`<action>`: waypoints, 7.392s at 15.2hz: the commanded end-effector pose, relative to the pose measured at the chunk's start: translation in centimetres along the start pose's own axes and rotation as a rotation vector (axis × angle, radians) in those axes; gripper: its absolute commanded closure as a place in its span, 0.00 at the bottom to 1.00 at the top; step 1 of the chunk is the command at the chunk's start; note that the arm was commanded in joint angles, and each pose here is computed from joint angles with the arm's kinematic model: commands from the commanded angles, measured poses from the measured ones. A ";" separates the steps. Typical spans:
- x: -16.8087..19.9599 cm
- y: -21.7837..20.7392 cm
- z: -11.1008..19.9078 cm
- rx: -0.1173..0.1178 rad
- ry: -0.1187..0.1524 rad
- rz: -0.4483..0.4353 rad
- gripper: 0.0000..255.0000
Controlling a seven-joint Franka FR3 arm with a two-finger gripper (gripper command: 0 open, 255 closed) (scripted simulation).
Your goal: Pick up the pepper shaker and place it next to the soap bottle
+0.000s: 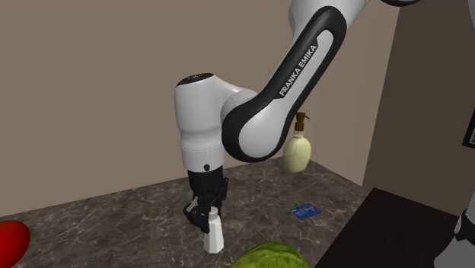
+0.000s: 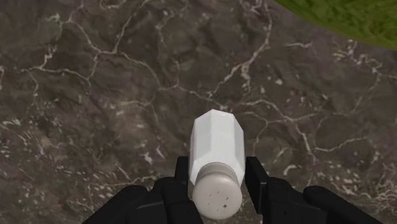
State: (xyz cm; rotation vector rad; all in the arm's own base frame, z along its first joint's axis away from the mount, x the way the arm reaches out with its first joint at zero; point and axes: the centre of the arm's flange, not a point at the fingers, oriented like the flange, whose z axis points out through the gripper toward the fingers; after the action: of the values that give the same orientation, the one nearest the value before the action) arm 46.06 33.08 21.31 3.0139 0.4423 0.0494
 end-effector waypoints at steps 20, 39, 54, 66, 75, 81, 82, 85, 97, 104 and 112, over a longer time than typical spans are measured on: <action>0.1 0.7 -7.3 0.000 0.000 0.000 1.00; 0.3 1.7 -17.3 0.000 0.000 0.000 1.00; 0.5 2.5 -25.2 0.000 0.000 0.000 1.00; 0.6 3.1 -31.5 0.000 0.000 0.000 1.00; -3.1 10.2 -32.3 0.000 0.000 0.000 1.00; -6.8 17.2 -31.7 0.000 0.000 0.000 1.00; -7.4 18.4 -31.6 0.000 0.000 0.000 1.00; -9.3 21.9 -31.3 0.000 0.000 0.000 1.00; -16.7 35.8 -30.1 0.000 0.000 0.000 1.00; -21.0 44.0 -29.3 0.000 0.000 0.000 1.00; -24.7 50.8 -27.7 0.000 0.000 0.000 1.00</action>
State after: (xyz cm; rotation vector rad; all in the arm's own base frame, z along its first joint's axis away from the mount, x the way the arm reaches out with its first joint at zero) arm 35.74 -19.61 53.85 3.0143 0.4408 0.0489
